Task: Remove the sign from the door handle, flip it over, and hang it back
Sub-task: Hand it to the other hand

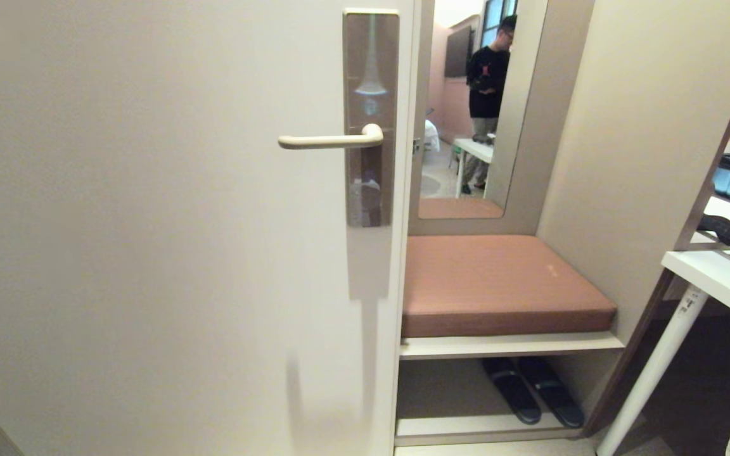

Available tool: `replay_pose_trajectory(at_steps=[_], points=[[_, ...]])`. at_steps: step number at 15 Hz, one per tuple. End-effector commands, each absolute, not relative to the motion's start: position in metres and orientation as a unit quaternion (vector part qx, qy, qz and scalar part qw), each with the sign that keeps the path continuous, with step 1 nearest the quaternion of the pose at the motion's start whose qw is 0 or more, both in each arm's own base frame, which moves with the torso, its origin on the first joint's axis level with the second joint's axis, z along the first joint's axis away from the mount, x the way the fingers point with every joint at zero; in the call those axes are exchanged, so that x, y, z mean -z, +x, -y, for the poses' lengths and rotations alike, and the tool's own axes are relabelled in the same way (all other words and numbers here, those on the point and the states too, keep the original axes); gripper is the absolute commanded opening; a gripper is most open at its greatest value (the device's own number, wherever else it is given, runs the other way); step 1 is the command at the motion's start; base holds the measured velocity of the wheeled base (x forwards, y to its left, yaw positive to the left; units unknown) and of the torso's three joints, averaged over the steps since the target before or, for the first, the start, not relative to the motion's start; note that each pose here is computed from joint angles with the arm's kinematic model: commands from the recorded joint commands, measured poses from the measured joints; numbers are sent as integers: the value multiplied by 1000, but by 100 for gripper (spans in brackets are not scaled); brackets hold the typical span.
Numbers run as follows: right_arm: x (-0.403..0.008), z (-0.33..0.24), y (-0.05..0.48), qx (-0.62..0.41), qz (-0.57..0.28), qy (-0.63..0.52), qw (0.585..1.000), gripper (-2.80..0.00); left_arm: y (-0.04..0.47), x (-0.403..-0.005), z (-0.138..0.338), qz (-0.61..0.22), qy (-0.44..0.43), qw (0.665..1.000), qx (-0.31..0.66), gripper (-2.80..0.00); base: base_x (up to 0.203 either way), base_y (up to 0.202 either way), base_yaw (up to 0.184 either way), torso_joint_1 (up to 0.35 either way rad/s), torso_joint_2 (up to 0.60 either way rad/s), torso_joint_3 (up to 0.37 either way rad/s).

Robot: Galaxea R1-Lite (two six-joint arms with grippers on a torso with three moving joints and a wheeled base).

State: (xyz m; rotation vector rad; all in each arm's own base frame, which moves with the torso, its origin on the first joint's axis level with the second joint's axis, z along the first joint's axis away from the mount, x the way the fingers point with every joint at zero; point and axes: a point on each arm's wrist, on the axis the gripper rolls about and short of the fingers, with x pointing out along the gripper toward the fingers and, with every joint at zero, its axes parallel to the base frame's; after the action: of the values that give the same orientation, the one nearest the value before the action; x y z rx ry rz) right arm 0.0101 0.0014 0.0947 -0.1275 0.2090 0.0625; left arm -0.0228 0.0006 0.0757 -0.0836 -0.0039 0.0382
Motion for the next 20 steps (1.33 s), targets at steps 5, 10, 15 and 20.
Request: replay_pose_trajectory(at_steps=[5,10,15,20], points=[[-78,-1,-11,-13,-76,-45,996,-280,-23,-76,-1,2,-42,999,-20,-280,0,0,0,0,0,0],[-75,0,-21,-9,-13,-40,999,-280,-23,-76,-1,2,-42,999,-19,-280,0,0,0,0,0,0],[-75,0,-23,-9,-3,-40,999,-280,-23,-76,-1,2,-42,999,-20,-280,0,0,0,0,0,0],[-75,0,-23,-9,-3,-39,999,-280,-23,-76,-1,2,-42,999,-19,-280,0,0,0,0,0,0]])
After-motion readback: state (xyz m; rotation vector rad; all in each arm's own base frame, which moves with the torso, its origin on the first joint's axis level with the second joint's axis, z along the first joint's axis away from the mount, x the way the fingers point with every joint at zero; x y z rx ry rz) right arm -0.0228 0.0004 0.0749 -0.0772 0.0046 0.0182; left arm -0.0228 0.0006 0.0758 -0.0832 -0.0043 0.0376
